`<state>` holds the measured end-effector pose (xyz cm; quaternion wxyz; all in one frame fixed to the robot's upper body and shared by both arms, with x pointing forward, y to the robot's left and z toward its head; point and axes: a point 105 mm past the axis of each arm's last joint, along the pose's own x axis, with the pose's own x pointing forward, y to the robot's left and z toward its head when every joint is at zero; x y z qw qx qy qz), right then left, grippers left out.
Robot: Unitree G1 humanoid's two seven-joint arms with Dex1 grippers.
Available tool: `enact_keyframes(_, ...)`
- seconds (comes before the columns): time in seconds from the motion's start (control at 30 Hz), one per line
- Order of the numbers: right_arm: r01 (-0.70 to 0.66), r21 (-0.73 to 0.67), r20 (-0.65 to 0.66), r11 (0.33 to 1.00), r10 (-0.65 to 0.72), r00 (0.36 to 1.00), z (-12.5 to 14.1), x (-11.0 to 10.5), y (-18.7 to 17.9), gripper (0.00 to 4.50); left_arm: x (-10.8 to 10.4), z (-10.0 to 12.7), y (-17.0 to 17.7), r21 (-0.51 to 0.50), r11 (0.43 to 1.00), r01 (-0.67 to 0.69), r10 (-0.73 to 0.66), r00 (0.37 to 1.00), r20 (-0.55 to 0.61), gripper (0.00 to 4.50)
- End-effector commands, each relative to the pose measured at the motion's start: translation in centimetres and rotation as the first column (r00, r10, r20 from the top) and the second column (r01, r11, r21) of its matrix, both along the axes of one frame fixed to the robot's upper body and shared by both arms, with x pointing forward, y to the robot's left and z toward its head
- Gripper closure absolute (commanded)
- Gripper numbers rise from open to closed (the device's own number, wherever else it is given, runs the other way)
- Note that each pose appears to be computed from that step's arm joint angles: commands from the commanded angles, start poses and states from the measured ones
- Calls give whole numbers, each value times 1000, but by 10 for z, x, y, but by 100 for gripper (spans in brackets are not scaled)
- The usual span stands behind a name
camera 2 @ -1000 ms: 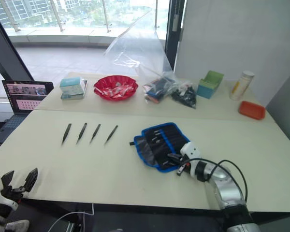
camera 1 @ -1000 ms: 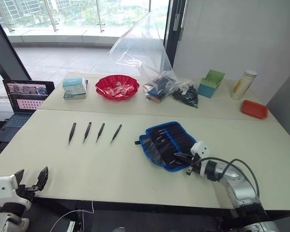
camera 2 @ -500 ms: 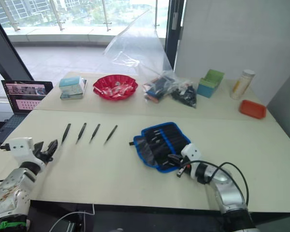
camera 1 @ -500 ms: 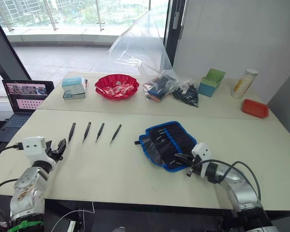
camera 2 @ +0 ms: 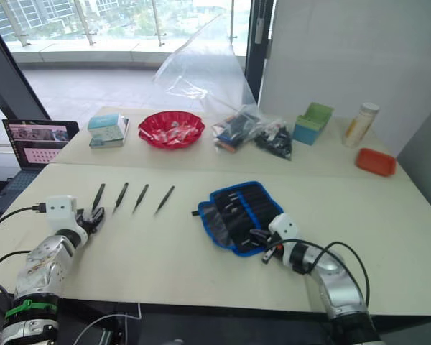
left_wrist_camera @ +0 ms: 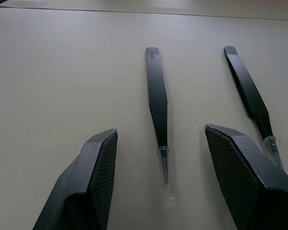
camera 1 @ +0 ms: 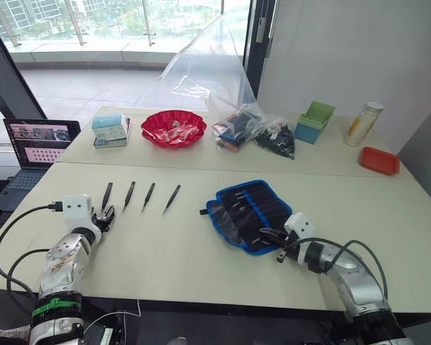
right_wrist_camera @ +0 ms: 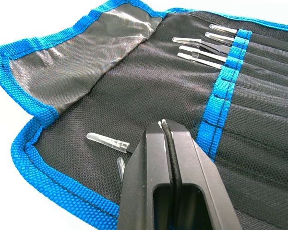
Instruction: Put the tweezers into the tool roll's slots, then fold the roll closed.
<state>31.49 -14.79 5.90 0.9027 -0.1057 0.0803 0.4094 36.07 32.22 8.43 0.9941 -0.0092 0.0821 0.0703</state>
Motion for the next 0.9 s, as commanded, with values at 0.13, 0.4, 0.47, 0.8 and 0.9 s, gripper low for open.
enact_keyframes(0.13,16,-45,-114,999,-21,993,-27,-9,-6,450,11,-10,-7,2,1000,26,-26,996,-88,196)
enact_keyframes(0.4,15,-45,-119,999,-20,993,-28,-11,-5,450,21,-6,-7,-33,999,39,-42,992,-115,449)
enact_keyframes(0.47,13,-42,-120,999,-18,993,-28,-12,-3,450,22,-3,-5,-29,999,29,-32,993,-110,449)
enact_keyframes(0.8,23,-42,-123,999,-28,992,-29,-13,-4,450,27,69,-11,10,994,105,-104,967,232,449)
enact_keyframes(0.9,43,-39,-126,998,-48,991,-30,-13,-7,450,29,92,-51,56,952,302,-305,906,294,449)
